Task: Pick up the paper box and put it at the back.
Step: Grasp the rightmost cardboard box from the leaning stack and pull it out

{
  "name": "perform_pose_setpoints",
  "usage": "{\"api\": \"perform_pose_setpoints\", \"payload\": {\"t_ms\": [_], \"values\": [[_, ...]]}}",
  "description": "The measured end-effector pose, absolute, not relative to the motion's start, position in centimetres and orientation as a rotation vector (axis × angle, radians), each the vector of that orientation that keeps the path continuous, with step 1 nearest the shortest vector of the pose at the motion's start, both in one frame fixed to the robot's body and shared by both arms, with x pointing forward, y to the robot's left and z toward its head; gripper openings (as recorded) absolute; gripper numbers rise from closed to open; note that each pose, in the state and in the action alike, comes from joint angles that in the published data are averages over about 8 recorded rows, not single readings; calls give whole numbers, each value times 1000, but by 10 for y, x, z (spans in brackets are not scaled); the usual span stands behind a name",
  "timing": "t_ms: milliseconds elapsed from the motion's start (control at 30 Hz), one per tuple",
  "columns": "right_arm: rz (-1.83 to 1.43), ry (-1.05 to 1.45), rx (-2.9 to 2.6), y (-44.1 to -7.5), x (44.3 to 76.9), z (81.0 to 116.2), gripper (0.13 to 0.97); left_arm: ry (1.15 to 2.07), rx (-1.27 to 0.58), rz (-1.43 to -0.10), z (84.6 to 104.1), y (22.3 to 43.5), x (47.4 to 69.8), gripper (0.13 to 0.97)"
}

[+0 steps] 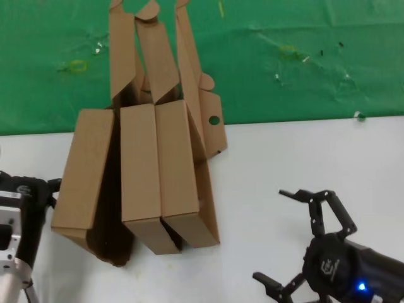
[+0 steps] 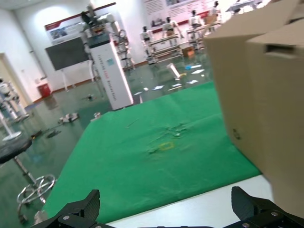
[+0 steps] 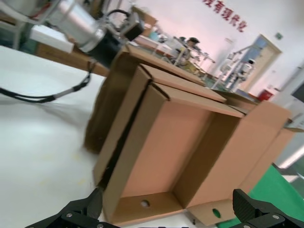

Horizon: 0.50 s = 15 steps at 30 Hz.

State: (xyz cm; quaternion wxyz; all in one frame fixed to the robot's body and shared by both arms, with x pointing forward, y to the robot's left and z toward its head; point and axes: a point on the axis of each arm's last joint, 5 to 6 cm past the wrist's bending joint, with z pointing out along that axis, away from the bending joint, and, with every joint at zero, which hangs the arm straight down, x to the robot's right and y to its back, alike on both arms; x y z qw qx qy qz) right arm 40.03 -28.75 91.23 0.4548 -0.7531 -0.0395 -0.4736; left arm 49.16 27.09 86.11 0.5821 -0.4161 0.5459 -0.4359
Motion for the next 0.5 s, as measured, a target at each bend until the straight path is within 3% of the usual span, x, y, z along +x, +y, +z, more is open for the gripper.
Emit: {"api": "perform_pose_setpoints", "payload": {"t_ms": [233, 500], "values": [[-1124, -177, -1866, -287, 397, 914, 966, 1300, -934, -1010, 862, 265, 491, 966], [-1093, -171, -1842, -260, 414, 912, 963, 1298, -954, -1002, 860, 263, 492, 966]]}}
